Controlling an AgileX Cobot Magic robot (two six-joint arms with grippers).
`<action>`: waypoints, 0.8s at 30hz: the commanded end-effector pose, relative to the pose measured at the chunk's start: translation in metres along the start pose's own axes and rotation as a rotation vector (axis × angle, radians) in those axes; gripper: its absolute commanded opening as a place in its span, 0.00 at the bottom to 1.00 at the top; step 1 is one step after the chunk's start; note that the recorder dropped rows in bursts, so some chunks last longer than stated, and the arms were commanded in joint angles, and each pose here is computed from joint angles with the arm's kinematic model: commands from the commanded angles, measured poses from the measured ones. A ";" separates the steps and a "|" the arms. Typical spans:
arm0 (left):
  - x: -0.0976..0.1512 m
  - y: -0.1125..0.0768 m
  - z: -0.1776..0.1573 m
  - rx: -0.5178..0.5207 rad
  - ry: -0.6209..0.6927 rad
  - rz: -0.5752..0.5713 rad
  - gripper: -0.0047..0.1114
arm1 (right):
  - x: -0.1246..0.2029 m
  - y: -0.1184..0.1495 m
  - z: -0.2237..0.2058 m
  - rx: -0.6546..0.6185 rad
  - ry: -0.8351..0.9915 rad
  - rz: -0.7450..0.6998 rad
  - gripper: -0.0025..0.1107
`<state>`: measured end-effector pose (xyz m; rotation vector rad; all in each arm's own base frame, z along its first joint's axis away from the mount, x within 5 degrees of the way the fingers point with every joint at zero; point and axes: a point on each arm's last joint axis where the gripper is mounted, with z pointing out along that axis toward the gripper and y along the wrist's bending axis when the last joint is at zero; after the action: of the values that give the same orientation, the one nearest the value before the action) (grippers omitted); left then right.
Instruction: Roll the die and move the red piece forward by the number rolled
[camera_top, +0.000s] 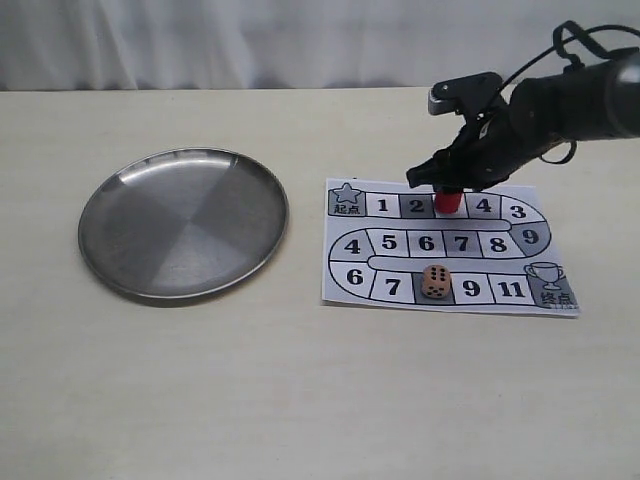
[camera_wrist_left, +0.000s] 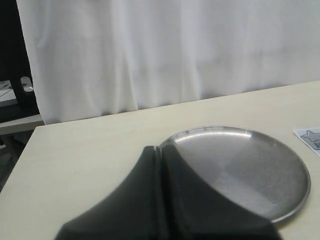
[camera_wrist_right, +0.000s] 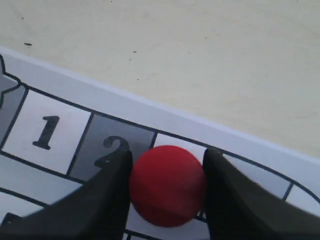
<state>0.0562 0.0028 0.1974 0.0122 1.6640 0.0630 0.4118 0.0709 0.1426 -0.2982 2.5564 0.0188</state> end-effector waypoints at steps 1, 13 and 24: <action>0.000 -0.001 0.000 0.009 -0.009 -0.002 0.04 | -0.022 -0.016 -0.047 0.032 -0.121 0.019 0.06; 0.000 -0.001 0.000 0.009 -0.009 -0.002 0.04 | -0.012 -0.054 -0.077 0.094 -0.179 0.097 0.06; 0.000 -0.001 0.000 0.009 -0.009 -0.002 0.04 | 0.036 -0.048 0.006 0.065 -0.014 0.097 0.06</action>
<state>0.0562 0.0028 0.1974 0.0122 1.6640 0.0630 0.3961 0.0187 0.1271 -0.1413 2.5345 -0.0193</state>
